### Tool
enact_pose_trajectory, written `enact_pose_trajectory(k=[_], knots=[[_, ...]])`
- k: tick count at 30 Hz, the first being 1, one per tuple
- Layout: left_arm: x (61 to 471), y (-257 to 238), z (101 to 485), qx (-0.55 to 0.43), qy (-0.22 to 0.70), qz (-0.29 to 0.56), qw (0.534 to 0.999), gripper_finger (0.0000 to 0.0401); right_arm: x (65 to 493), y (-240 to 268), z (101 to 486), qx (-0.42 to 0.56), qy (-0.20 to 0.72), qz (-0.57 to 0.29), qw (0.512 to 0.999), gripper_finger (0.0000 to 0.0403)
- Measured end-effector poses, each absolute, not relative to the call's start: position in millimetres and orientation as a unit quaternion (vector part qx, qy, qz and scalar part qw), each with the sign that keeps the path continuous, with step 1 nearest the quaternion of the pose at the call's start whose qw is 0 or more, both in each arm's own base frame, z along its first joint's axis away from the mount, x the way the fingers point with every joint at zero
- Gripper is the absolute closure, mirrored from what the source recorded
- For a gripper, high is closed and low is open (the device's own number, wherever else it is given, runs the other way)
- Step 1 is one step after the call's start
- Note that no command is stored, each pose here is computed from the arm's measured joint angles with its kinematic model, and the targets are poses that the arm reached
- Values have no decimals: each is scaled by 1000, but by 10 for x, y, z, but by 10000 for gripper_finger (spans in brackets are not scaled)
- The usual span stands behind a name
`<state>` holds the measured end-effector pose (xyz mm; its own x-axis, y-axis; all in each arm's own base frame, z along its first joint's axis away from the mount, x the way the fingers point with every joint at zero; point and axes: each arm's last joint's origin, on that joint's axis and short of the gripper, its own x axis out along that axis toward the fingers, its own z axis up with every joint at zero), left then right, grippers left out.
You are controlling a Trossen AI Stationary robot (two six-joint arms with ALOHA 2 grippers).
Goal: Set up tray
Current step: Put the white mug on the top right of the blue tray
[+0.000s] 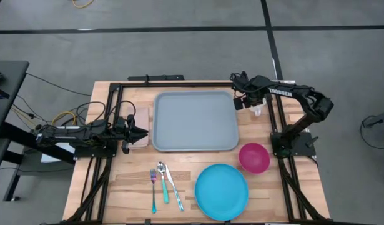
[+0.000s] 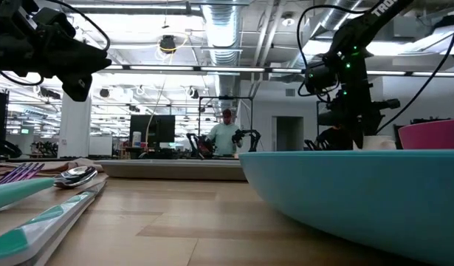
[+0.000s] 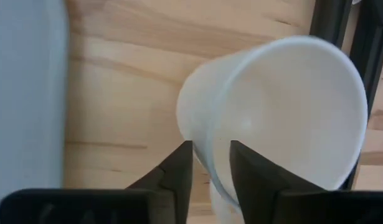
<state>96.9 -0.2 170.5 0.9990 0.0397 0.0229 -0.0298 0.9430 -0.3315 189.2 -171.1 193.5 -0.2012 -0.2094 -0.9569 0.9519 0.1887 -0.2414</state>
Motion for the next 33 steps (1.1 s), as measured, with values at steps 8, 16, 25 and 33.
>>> enact_pose_trajectory(k=[8, 16, 25, 33], knots=[[969, -2, 1704, -168, -15, 18, 986, 339, 1931, -1692, 1937, 337, 551, -531, 549, 395], [969, -2, 1704, -168, -15, 18, 986, 339, 2112, -1687, 2136, 322, 548, -484, 601, 398], [969, -1, 1704, -168, -15, 18, 986, 339, 2586, -1678, 2846, 269, 462, -392, 749, 399], [969, -2, 1704, -168, -15, 18, 986, 339, 2898, -1631, 2580, 174, 547, -247, 781, 400]])
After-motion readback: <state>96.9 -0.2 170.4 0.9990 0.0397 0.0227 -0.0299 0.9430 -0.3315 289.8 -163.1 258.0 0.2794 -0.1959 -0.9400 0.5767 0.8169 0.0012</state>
